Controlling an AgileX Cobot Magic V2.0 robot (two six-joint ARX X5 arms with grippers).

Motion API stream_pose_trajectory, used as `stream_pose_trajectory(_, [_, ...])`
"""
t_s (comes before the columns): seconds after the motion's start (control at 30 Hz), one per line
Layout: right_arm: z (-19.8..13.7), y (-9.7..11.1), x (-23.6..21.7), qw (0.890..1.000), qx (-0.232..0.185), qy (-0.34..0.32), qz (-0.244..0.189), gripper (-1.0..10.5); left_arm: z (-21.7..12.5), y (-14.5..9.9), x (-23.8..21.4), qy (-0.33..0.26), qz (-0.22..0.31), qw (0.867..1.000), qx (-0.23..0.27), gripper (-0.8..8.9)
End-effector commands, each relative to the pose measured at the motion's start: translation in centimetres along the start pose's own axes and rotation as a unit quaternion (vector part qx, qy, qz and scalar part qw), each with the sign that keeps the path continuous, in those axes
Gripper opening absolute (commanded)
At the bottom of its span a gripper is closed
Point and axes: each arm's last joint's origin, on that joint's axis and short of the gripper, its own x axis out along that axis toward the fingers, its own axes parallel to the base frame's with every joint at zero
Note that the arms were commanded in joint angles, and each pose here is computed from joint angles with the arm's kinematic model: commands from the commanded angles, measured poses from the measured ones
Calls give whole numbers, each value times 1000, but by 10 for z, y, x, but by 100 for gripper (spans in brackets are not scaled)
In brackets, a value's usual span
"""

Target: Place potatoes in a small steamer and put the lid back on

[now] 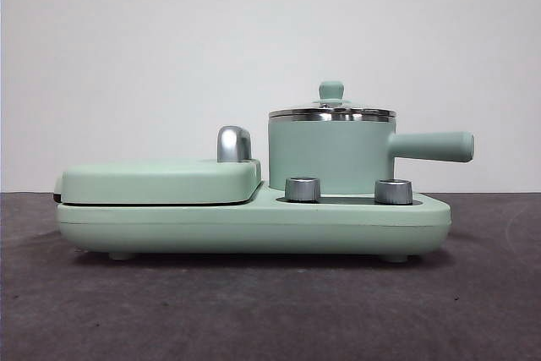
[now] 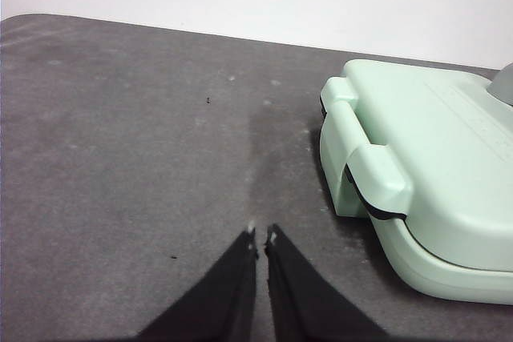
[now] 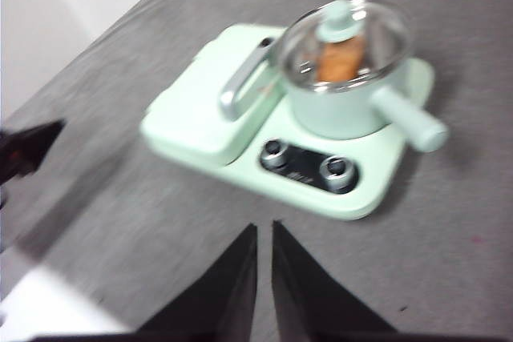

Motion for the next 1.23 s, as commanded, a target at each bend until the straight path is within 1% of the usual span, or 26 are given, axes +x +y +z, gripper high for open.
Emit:
stream_pose_trajectory(0.03, [-2,-6,6,999,10,-19,-31,27,-7,1,2,12,4,1000,0,24])
stream_pose_trajectory(0.1, [-10,-15,16,997,17,-42,-69,27,-7,1,2,12,4,1000,0,24])
stream_pose_trajectory(0.17, [-20,-25,26,991,17,-68,-114,27,-7,1,2,12,4,1000,0,24])
stream_pose_trajectory(0.2, [-26,-32,32,987,14,-84,-139,27,-7,1,2,12,4,1000,0,24])
stream_pose_trajectory(0.3, [-49,-51,49,972,-3,-130,-196,27,-7,1,2,12,4,1000,0,24])
stream_pose_trajectory(0.4, [-74,-69,65,957,-22,-168,-235,27,-7,1,2,12,4,1000,0,24])
stream_pose_trajectory(0.5, [-98,-84,80,947,-27,-198,-250,27,-7,1,2,12,4,1000,0,24])
stream_pose_trajectory(0.57, [-110,-92,88,943,-30,-212,-255,27,-7,1,2,12,4,1000,0,24])
stream_pose_trajectory(0.7, [-129,-104,102,937,-44,-227,-260,27,-7,1,2,12,4,1000,0,24])
stream_pose_trajectory(0.77, [-138,-108,108,938,-45,-224,-261,27,-7,1,2,12,4,1000,0,24])
stream_pose_trajectory(0.87, [-149,-114,116,942,-41,-204,-264,27,-7,1,2,12,4,1000,0,24])
stream_pose_trajectory(0.93, [-156,-117,120,945,-50,-179,-271,27,-7,1,2,12,4,1000,0,24])
stream_pose_trajectory(1.0, [-156,-117,120,944,-81,-169,-273,27,-7,1,2,12,4,1000,0,24])
stream_pose_trajectory(1.07, [-156,-117,120,942,-102,-162,-274,27,-7,1,2,12,4,1000,0,24])
stream_pose_trajectory(1.13, [-157,-118,119,942,-102,-161,-277,27,-7,1,2,12,4,1000,0,24])
stream_pose_trajectory(1.23, [-156,-118,119,942,-90,-165,-278,27,-7,1,2,12,4,1000,0,24])
